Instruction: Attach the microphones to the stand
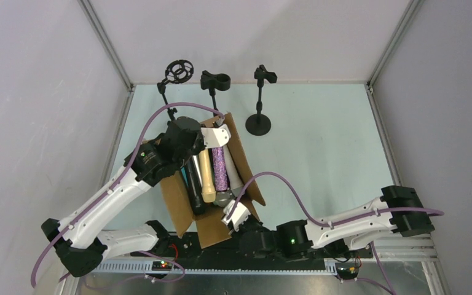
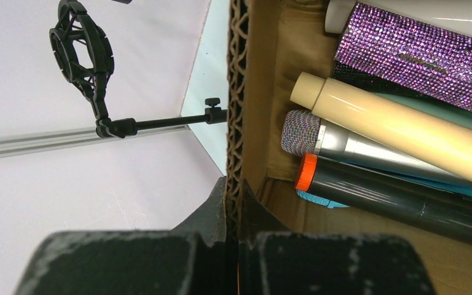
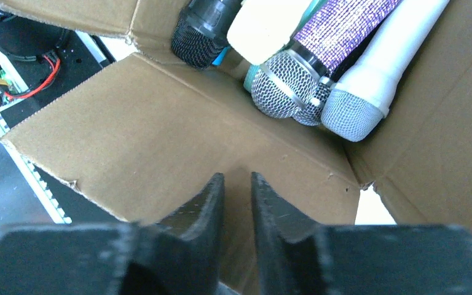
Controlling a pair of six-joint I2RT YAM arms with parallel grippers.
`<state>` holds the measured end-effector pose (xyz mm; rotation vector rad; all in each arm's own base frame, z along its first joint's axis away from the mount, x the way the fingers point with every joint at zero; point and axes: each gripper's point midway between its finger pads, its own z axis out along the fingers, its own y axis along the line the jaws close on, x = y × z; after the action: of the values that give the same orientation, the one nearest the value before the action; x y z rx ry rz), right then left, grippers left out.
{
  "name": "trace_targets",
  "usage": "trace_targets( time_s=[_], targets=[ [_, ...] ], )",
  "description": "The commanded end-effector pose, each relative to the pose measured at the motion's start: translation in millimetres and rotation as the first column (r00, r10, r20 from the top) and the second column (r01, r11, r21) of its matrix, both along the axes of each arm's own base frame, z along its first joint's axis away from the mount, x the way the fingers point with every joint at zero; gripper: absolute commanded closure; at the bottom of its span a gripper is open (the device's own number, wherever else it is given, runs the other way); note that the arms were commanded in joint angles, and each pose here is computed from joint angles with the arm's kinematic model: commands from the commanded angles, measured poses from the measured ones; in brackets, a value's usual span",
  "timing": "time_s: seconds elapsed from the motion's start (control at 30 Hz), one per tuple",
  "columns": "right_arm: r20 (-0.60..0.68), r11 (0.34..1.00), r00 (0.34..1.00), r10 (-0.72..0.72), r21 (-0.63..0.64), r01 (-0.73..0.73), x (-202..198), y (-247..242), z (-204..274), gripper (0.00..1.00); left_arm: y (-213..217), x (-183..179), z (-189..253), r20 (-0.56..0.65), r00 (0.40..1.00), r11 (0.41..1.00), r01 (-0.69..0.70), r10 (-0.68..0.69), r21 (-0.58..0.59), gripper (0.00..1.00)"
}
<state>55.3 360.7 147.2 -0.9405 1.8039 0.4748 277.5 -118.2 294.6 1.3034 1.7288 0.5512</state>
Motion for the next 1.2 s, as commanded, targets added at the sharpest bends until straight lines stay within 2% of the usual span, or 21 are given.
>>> trace_targets(
  time_s=[0.0,0.37,0.8,0.87,0.93,1.03,1.17],
  targets=[
    [-0.021,1.0,1.0,-0.019,0.0,0.019,-5.3,-10.4,-3.2,0.8,1.5,1.6,10.5,0.036,0.999,1.0,-0.002,0.002,-0.001,1.0],
    [-0.085,0.999,0.996,-0.03,-0.029,0.028,3.4,-9.8,-41.5,0.82,0.8,1.9,17.7,0.049,0.999,1.0,0.0,0.001,-0.016,1.0],
    [-0.1,0.99,0.989,-0.113,0.072,0.12,50.4,15.3,-47.1,0.79,-6.0,-2.8,25.9,0.056,0.998,0.998,0.032,-0.029,-0.052,1.0],
    [-0.088,0.988,0.986,-0.139,0.059,0.144,54.9,11.2,-38.5,0.74,-6.0,-3.5,27.1,0.057,0.998,0.998,0.033,-0.029,-0.056,1.0],
    [-0.064,0.981,0.984,-0.168,0.09,0.173,57.9,9.2,-6.8,0.65,-6.9,-4.8,28.4,0.059,0.998,0.998,0.04,-0.036,-0.056,1.0],
    [-0.036,0.963,0.983,-0.182,0.198,0.185,61.4,4.9,55.8,0.52,-7.5,-5.0,31.0,0.061,0.998,0.997,0.04,-0.036,-0.064,1.0],
    [-0.073,0.932,0.974,-0.213,0.283,0.225,79.2,7.9,84.4,0.43,-9.3,-4.1,35.6,0.063,0.998,0.995,0.029,-0.023,-0.091,1.0]
  ],
)
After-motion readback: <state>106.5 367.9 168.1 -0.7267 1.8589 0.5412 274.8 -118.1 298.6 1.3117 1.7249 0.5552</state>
